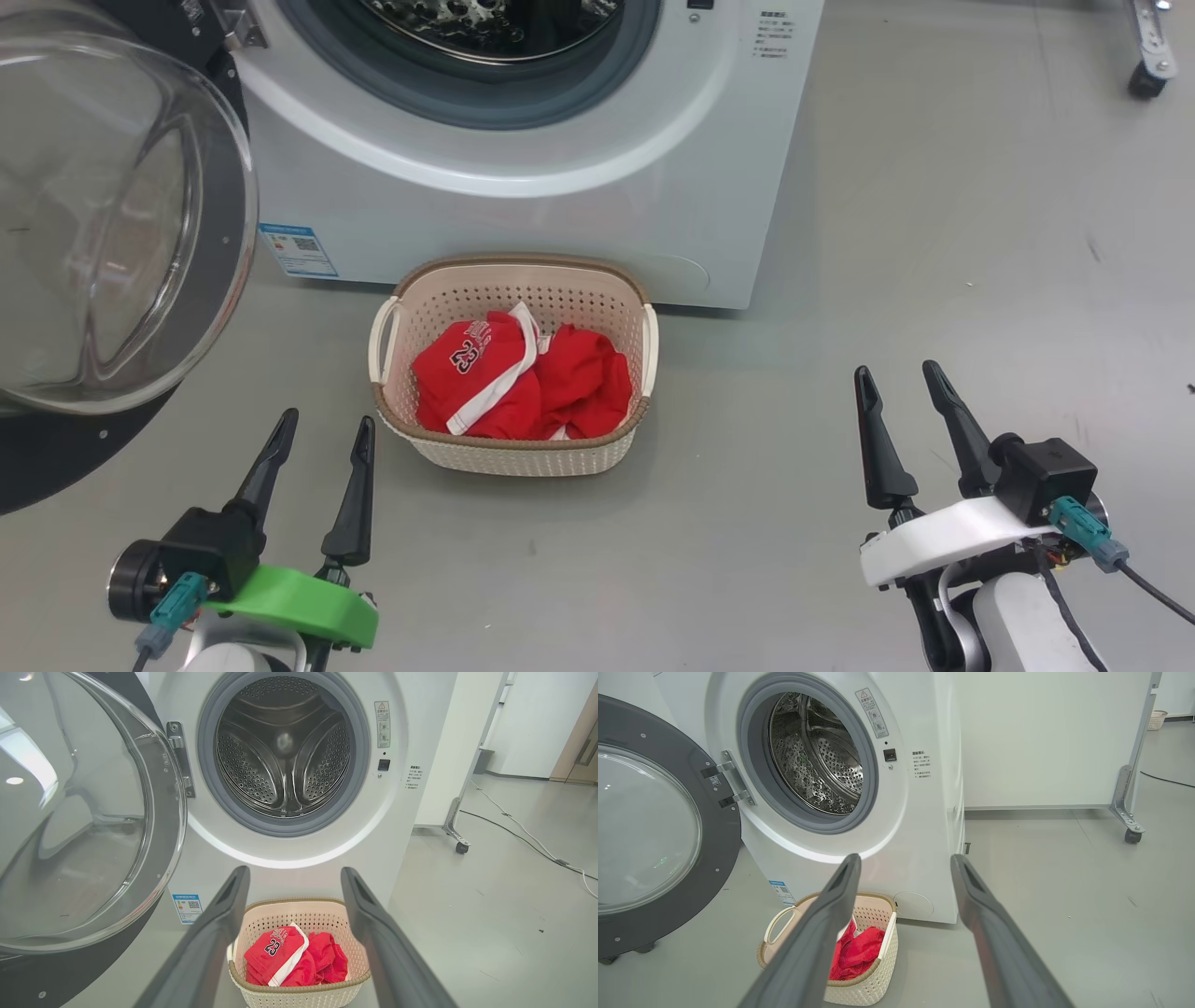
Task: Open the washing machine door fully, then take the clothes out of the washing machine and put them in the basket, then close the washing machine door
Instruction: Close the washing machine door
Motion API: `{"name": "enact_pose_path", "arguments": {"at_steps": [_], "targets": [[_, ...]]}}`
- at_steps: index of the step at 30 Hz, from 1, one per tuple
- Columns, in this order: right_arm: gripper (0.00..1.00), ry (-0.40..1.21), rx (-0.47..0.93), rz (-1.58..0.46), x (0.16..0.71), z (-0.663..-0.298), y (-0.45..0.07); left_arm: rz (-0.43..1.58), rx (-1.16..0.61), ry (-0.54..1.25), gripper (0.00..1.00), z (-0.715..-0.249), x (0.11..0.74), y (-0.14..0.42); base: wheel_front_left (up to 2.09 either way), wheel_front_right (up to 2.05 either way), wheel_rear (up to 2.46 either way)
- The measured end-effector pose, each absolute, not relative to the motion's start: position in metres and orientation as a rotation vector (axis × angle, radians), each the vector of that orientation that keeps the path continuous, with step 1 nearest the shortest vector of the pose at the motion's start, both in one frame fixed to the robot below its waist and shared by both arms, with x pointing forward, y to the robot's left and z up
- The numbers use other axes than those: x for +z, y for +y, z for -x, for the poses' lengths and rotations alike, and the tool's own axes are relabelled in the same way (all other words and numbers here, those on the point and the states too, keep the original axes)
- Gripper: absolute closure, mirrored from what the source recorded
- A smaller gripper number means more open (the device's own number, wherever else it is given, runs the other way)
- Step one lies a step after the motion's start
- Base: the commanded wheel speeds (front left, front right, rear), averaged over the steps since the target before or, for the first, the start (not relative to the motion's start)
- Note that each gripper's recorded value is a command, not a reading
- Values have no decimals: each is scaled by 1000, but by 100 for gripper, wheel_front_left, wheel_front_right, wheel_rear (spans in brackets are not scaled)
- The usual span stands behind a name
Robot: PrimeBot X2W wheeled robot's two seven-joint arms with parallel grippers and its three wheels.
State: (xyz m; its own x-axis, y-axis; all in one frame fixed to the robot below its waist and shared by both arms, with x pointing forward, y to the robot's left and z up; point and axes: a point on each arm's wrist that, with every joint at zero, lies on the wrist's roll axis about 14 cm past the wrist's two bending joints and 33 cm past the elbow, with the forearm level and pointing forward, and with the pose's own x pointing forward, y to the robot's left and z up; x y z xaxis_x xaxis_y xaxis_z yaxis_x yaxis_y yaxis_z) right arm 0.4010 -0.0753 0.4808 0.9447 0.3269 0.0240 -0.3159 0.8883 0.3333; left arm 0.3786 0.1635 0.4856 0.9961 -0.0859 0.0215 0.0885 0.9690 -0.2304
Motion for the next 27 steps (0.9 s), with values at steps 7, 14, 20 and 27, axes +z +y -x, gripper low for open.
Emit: {"name": "enact_pose_path", "arguments": {"at_steps": [7,14,20,27], "targets": [[0,51,445,-348,480,-400,-38,231,-12,-21,0,-366,488,186,0,0,0],[0,69,553,-359,481,-396,-1,219,82,-42,0,-349,493,216,0,0,0],[0,82,634,-366,482,-391,26,203,152,-58,0,-331,497,237,0,0,0],[0,70,717,-377,492,-386,53,193,212,-51,0,-305,494,251,0,0,0]]}}
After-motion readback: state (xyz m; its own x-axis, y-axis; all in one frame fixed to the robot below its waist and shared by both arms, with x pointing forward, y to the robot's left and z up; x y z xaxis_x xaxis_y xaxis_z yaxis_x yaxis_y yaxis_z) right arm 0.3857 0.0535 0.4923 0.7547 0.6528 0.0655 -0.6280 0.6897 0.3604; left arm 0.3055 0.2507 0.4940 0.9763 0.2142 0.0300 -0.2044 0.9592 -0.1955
